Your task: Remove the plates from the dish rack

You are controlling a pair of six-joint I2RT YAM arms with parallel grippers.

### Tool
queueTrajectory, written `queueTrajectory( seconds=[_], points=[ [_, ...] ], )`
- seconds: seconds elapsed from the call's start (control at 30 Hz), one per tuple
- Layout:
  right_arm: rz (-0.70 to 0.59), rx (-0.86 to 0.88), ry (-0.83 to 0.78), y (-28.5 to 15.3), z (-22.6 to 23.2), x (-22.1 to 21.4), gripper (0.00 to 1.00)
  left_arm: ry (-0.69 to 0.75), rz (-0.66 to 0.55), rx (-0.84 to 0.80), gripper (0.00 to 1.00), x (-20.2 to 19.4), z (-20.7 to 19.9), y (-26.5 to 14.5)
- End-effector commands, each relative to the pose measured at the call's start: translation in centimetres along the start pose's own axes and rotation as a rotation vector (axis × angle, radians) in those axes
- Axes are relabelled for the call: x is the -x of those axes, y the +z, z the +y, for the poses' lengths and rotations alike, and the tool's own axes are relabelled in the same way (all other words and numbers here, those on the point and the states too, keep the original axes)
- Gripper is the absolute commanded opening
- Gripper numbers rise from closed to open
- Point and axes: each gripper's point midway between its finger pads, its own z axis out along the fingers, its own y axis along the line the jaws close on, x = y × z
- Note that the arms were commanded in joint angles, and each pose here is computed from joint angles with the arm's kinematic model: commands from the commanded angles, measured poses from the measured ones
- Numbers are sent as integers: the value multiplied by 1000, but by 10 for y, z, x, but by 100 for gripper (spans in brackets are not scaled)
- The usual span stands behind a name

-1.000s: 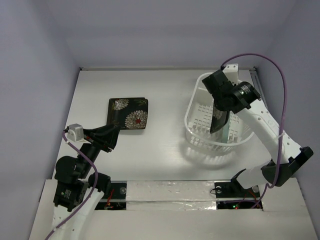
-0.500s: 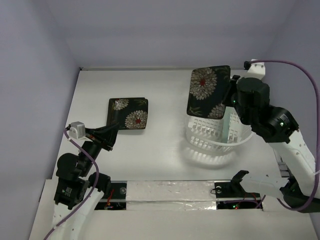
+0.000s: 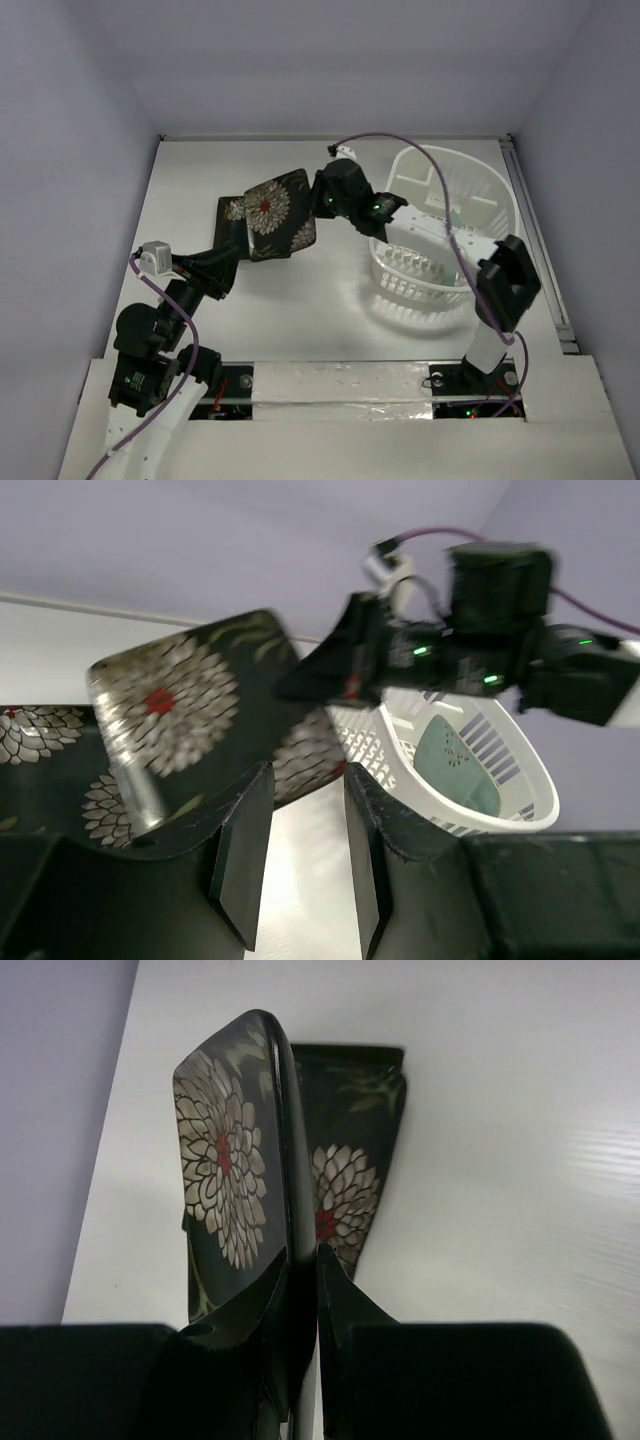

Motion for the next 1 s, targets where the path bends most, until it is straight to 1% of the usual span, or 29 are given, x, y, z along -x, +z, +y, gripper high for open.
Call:
queueTrajectory(
  seconds=[0.0, 0.07, 0.1, 0.33, 0.53, 0.7, 0.97],
  points=[
    [-236, 360, 219, -11, 104, 87, 0, 0, -31, -12, 31, 12, -5, 2],
    [-221, 361, 236, 5, 107, 76, 0, 1, -27, -12, 32, 11, -5, 3],
    [-198, 345, 242, 21, 102, 64, 0, 1, -26, -14, 32, 10, -5, 3],
    [-163, 328, 321, 58, 92, 37, 0, 0, -28, -19, 33, 11, -6, 2],
    [-155, 300, 369, 76, 81, 22, 0, 2, -27, -22, 33, 10, -7, 2],
    [-125, 289, 391, 93, 76, 5, 0, 0, -25, -23, 33, 10, -7, 3],
    [-106, 274, 420, 103, 70, -6, 0, 1, -31, -28, 33, 11, -8, 2]
  ],
)
